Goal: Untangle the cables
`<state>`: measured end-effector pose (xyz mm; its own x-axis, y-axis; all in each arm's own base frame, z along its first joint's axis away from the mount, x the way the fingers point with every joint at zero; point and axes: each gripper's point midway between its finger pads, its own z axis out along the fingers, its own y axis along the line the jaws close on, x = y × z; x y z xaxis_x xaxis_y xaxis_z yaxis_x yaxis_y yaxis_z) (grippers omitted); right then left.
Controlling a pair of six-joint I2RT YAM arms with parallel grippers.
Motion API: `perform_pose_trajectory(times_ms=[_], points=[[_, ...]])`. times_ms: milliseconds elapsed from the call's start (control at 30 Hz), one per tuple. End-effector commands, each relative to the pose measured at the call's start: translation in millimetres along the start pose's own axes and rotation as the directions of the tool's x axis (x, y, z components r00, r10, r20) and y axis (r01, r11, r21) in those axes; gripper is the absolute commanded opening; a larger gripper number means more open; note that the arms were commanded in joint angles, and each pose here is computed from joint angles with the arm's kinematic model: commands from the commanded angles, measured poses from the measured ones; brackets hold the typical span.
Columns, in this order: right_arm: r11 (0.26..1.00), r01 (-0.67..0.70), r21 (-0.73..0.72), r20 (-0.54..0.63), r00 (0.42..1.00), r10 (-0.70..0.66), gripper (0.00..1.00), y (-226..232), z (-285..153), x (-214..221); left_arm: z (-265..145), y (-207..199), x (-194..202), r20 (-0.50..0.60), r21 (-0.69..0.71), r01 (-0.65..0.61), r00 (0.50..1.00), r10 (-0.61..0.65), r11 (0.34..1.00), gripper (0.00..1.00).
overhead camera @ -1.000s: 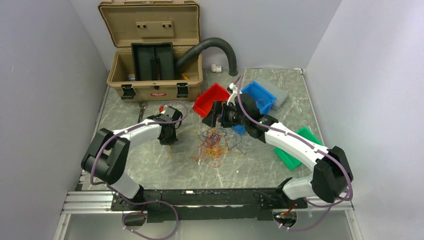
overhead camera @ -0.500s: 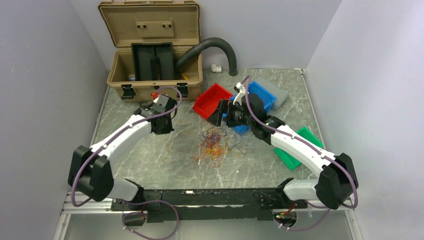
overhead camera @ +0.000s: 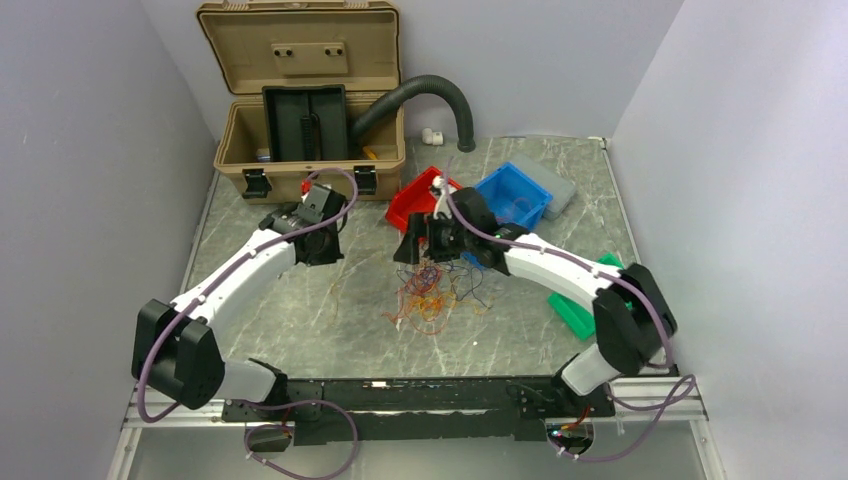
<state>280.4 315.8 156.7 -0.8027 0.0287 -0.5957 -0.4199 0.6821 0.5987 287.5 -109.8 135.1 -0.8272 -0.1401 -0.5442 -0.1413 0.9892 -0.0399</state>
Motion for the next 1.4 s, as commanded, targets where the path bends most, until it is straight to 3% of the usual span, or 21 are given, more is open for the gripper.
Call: perform_pose_trajectory(times_ms=[0, 433, 933, 1200, 1300, 1367], points=[[0.996, 0.050, -0.071, -0.013, 0.999, -0.051, 0.96, 33, 26, -6, 10, 2, 10, -0.018, 0.065, 0.052, 0.999, -0.051, 0.997, 0.00], [0.996, 0.088, -0.005, -0.124, 0.988, -0.088, 0.89, 24, 127, 12, 40, 13, 34, -0.081, 0.105, 0.113, 0.991, -0.105, 0.988, 0.00], [0.956, 0.249, 0.154, -0.259, 0.944, -0.204, 0.80, -28, 163, 38, 58, 23, 42, -0.114, 0.072, 0.118, 0.988, -0.109, 0.990, 0.00], [0.946, 0.300, 0.122, -0.284, 0.924, -0.257, 0.62, -22, 178, 49, 66, 23, 47, -0.133, 0.069, 0.110, 0.986, -0.100, 0.992, 0.00], [0.939, 0.318, 0.132, -0.285, 0.919, -0.271, 0.48, -23, 181, 50, 67, 23, 47, -0.137, 0.066, 0.108, 0.986, -0.098, 0.992, 0.00], [0.939, 0.322, 0.124, -0.284, 0.918, -0.277, 0.28, -22, 182, 52, 68, 23, 47, -0.136, 0.065, 0.105, 0.986, -0.095, 0.992, 0.00]])
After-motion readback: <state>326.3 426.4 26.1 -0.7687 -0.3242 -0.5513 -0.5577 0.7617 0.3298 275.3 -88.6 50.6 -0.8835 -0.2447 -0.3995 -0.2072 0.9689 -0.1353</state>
